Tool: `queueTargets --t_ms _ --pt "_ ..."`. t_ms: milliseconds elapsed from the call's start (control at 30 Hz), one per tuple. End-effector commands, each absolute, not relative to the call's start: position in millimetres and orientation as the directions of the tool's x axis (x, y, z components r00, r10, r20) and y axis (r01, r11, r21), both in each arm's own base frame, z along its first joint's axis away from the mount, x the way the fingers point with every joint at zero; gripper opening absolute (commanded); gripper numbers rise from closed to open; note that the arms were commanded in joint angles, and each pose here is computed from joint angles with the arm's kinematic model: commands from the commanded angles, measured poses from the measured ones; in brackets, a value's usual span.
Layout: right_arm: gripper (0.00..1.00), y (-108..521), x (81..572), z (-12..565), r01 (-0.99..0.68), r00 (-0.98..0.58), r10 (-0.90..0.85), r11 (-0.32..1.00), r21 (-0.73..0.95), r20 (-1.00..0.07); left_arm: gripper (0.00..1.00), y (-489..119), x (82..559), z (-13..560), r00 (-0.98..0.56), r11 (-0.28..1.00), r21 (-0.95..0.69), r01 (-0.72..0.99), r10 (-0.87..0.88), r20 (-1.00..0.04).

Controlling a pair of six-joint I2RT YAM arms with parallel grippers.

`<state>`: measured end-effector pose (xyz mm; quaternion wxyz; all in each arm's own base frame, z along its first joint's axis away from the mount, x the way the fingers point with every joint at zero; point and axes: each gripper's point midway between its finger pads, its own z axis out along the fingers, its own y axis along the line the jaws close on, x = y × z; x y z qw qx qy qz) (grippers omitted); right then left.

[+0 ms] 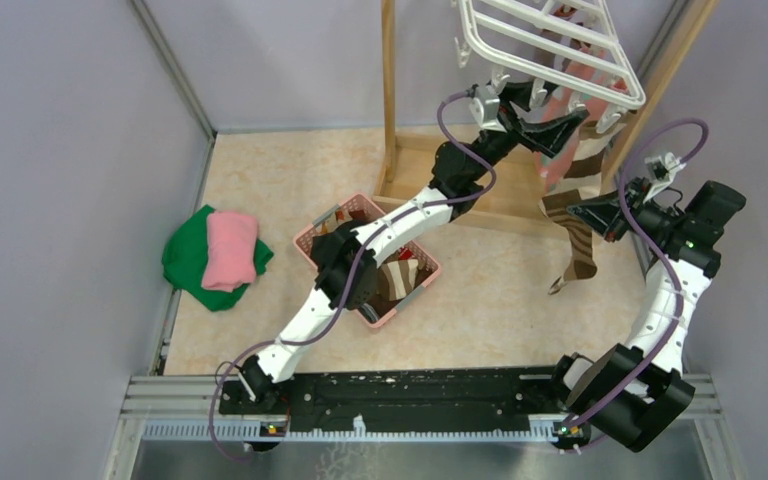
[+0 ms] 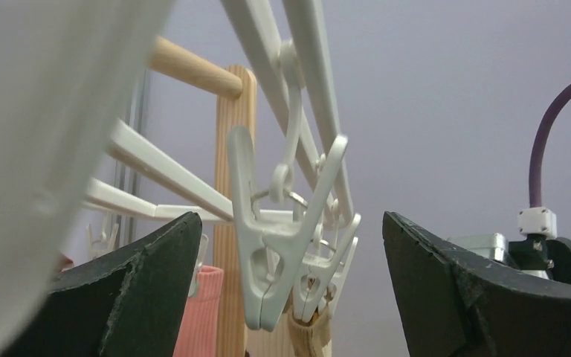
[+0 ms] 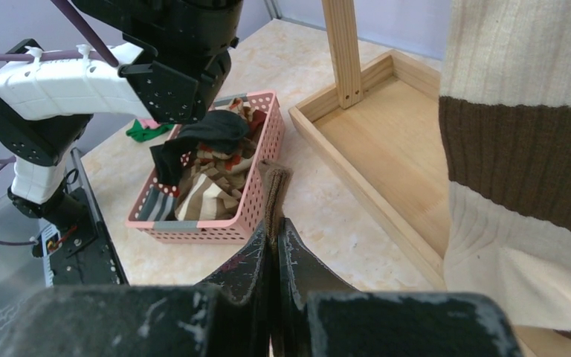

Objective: Clip the socks to the hanger
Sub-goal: Open the clamp at the hanger.

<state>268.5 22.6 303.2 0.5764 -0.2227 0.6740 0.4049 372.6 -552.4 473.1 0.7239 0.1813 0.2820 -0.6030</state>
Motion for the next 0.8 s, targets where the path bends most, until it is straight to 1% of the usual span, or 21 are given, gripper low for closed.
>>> queueTargets --t_ms 0,200,300,567,767 --pt "0.00 33 254 324 -0.836 -0.157 0.138 0.508 0.206 -0.978 0.96 -553 369 477 0.136 0.218 -0.063 0.974 -0.782 -0.608" --pt "0.00 34 253 325 -0.838 -0.153 0.137 0.507 0.202 -0.979 0.93 -554 368 477 0.139 0.218 -0.059 0.974 -0.784 -0.605" --pt "0.00 34 253 325 -0.837 -0.154 0.137 0.508 0.203 -0.978 0.89 -553 366 481 0.140 0.214 -0.055 0.975 -0.789 -0.598" --pt "0.00 34 252 326 -0.838 -0.152 0.136 0.508 0.200 -0.979 0.90 -548 360 491 0.149 0.211 -0.038 0.977 -0.798 -0.584" --pt "0.00 34 252 326 -0.838 -0.150 0.135 0.509 0.198 -0.979 0.89 -546 358 496 0.154 0.211 -0.032 0.977 -0.801 -0.579"
